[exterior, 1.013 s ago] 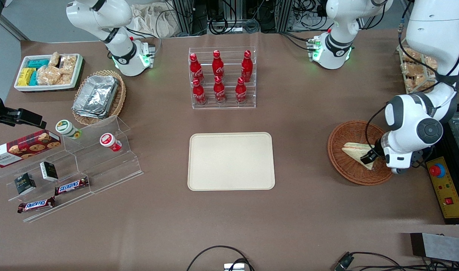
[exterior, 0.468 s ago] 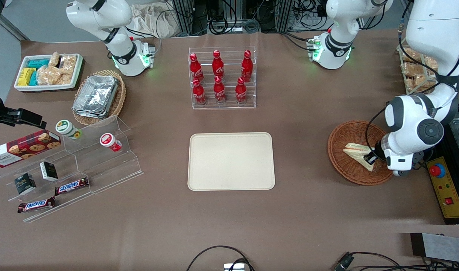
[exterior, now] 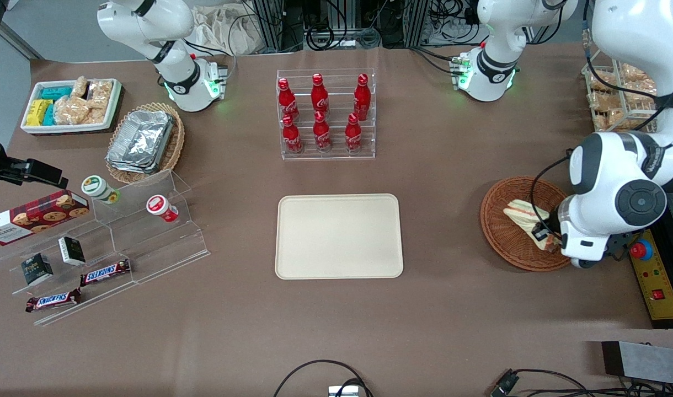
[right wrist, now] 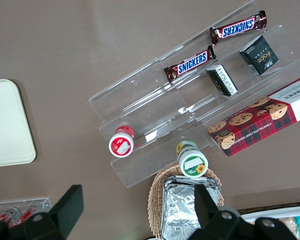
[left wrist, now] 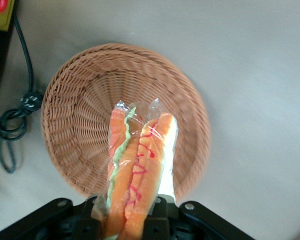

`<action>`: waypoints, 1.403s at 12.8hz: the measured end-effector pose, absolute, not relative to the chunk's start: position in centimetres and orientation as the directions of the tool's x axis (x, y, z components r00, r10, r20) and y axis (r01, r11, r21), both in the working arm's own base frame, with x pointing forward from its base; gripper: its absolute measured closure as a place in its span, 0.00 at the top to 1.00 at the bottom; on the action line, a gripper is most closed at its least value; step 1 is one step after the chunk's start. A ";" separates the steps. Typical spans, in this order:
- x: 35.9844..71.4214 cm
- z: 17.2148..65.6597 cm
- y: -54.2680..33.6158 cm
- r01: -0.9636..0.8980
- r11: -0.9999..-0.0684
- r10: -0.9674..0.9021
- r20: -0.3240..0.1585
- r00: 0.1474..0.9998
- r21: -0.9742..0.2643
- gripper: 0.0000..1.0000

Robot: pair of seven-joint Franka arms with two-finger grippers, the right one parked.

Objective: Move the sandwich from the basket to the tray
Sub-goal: 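Lift the sandwich and carry it with the left gripper over the cream tray, then lower the sandwich onto the tray and open the left gripper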

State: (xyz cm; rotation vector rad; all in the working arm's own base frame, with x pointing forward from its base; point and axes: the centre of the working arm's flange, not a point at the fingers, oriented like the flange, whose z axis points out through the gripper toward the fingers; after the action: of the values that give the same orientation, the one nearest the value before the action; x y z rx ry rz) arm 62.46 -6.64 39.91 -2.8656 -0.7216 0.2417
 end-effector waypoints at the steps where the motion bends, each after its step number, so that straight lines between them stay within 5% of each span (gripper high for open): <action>1: 62.7 42.8 -9.7 0.411 -0.889 0.437 -0.106 0.893 -0.205 0.20; 5: 62.3 45.4 -24.1 0.190 -0.972 0.204 -0.098 0.974 -0.135 0.20; 12: 59.8 26.3 -41.4 -0.070 -0.997 -0.062 -0.158 0.985 -0.043 0.20; 15: 59.2 22.8 -42.4 -0.087 -0.995 -0.077 -0.186 0.979 -0.046 0.20; 18: 59.0 22.7 -42.9 -0.093 -0.995 -0.083 -0.186 0.979 -0.045 0.35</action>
State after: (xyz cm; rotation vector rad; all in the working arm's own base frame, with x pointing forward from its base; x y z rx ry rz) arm 58.97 -42.85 22.74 -3.0713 0.1371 0.2858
